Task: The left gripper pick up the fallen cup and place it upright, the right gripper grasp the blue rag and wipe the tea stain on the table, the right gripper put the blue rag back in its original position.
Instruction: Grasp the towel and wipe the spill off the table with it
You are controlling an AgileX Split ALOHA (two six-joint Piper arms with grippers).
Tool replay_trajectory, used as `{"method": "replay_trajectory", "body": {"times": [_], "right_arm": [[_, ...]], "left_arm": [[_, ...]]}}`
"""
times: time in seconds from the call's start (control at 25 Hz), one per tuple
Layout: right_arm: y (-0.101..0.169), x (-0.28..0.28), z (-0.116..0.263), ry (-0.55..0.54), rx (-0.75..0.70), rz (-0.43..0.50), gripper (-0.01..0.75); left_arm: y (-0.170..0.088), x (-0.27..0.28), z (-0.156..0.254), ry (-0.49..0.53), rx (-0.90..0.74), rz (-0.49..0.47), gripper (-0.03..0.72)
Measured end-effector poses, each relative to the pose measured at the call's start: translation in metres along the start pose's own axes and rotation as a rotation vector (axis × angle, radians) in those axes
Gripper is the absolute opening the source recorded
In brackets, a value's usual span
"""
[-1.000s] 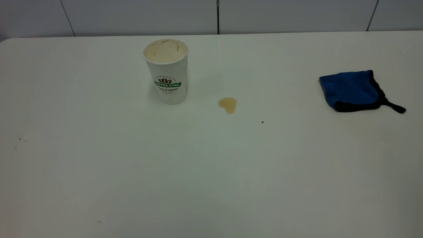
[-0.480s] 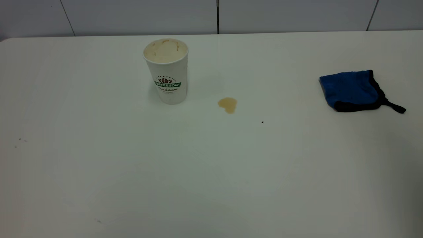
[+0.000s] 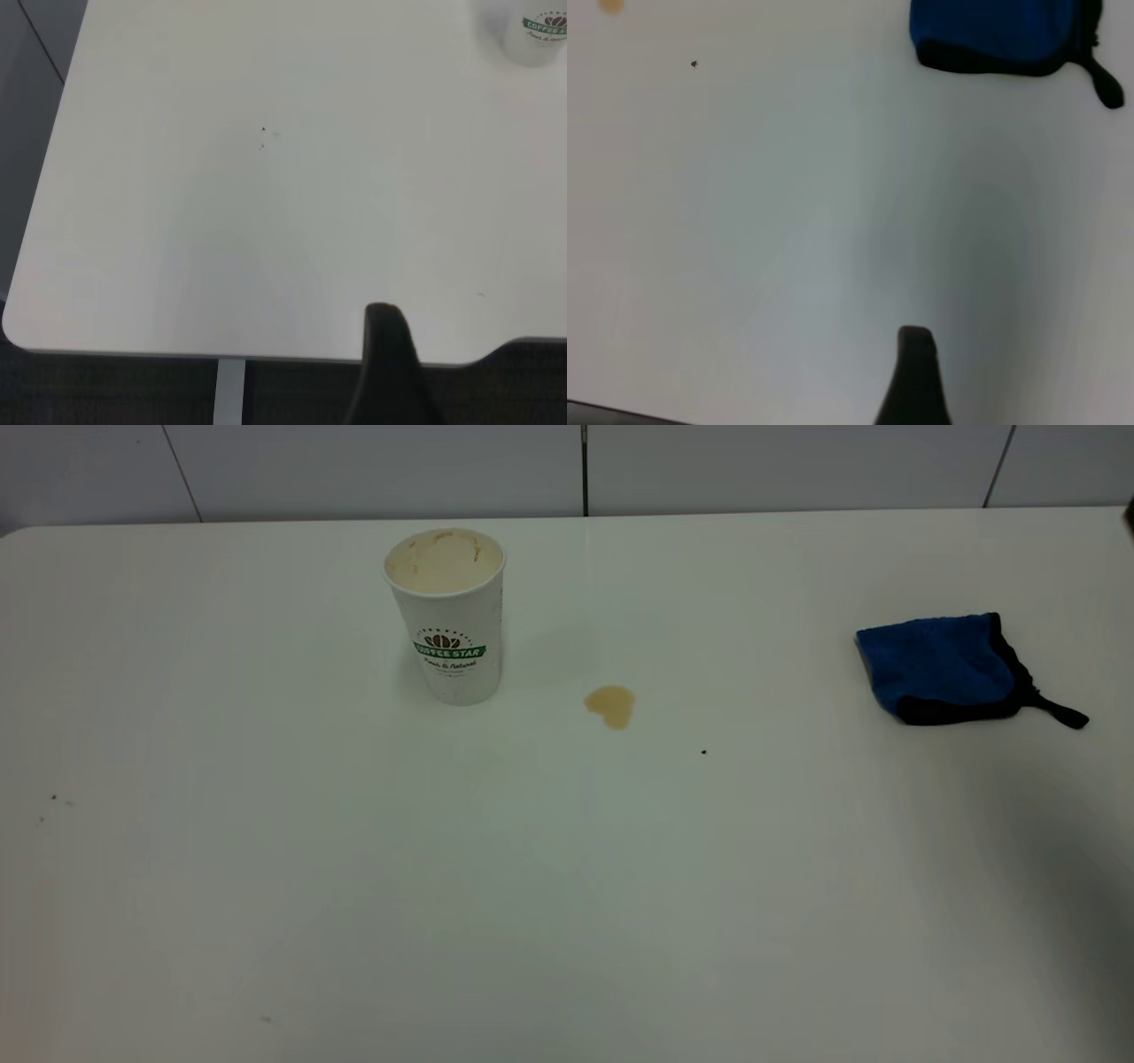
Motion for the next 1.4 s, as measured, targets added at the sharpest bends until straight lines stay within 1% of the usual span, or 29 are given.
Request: {"method": "replay_trajectory", "body": {"times": [0.2, 0.28, 0.44, 0.68, 0.92, 1.12, 1.28, 1.4], "right_arm": [[0.003, -0.058, -0.025, 0.026, 0.042, -0.019, 0.666], [0.002, -0.083, -0.034, 0.055, 0.039, -0.030, 0.657], [-0.004, -0.132, -0.053, 0.112, 0.039, -0.050, 0.641], [-0.014, -0.193, -0.073, 0.157, 0.060, -0.051, 0.634], [-0.031, -0.236, -0.078, 0.198, 0.053, -0.050, 0.634], [-0.049, -0.262, -0.067, 0.265, 0.020, -0.060, 0.634], [-0.060, -0.275, -0.063, 0.277, 0.032, -0.049, 0.632], [-0.062, -0.282, -0.063, 0.277, 0.041, -0.046, 0.628]], "left_arm": [[0.000, 0.000, 0.000, 0.000, 0.000, 0.000, 0.529], [0.000, 0.000, 0.000, 0.000, 0.000, 0.000, 0.529], [0.000, 0.000, 0.000, 0.000, 0.000, 0.000, 0.529], [0.000, 0.000, 0.000, 0.000, 0.000, 0.000, 0.529], [0.000, 0.000, 0.000, 0.000, 0.000, 0.000, 0.529], [0.000, 0.000, 0.000, 0.000, 0.000, 0.000, 0.529], [0.000, 0.000, 0.000, 0.000, 0.000, 0.000, 0.529], [0.000, 0.000, 0.000, 0.000, 0.000, 0.000, 0.529]]}}
Point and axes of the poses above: a point on each arm's last joint axis where the gripper is mounted, x pointing back along that axis away from the gripper, y along the wrist's bending axis when the last joint is at zero, z = x × y, the point moved 8 cm from there along -x, pointing out along that axis toward the gripper, and after that the axes turned 11 degrees about x, right-handed, at the moved point
